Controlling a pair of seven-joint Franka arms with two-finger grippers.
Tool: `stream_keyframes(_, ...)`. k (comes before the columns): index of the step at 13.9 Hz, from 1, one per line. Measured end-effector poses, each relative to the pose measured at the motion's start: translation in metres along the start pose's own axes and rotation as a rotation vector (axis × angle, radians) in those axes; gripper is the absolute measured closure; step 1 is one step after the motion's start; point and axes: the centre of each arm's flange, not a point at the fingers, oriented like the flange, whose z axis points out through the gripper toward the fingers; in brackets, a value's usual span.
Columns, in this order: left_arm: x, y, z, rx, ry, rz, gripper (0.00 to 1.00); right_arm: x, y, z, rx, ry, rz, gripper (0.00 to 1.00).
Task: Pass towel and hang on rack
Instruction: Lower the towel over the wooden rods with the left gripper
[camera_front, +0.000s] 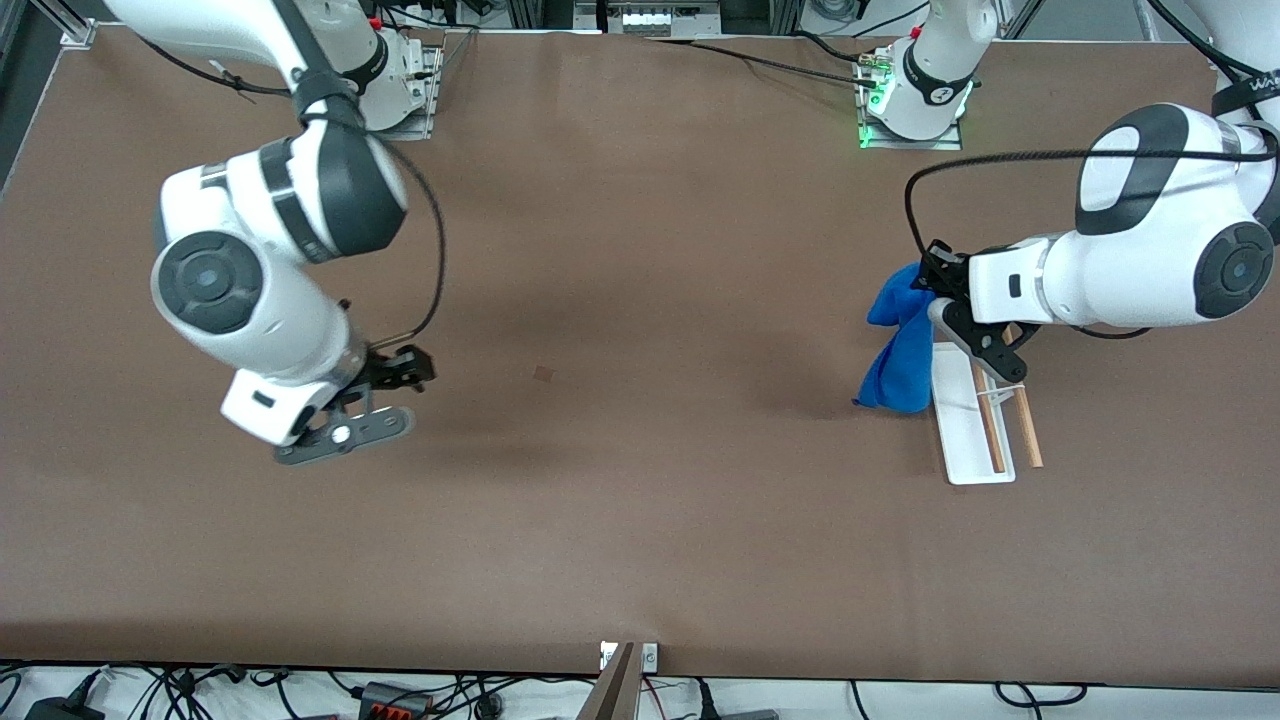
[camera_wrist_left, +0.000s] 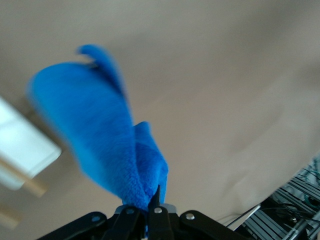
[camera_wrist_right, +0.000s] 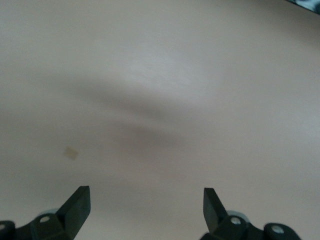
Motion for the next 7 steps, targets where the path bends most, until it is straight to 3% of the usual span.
stream_keyframes(4,-0.003,-0.049,0.016,0.045,-0.051,-0.089,0.97,-0.002,0.053,0.001,0.003,-0.002,0.072,0.00)
stream_keyframes(7,-0.010,-0.080,0.012,0.082,-0.049,-0.096,0.97,-0.007,0.071,-0.013,-0.001,0.018,0.104,0.00)
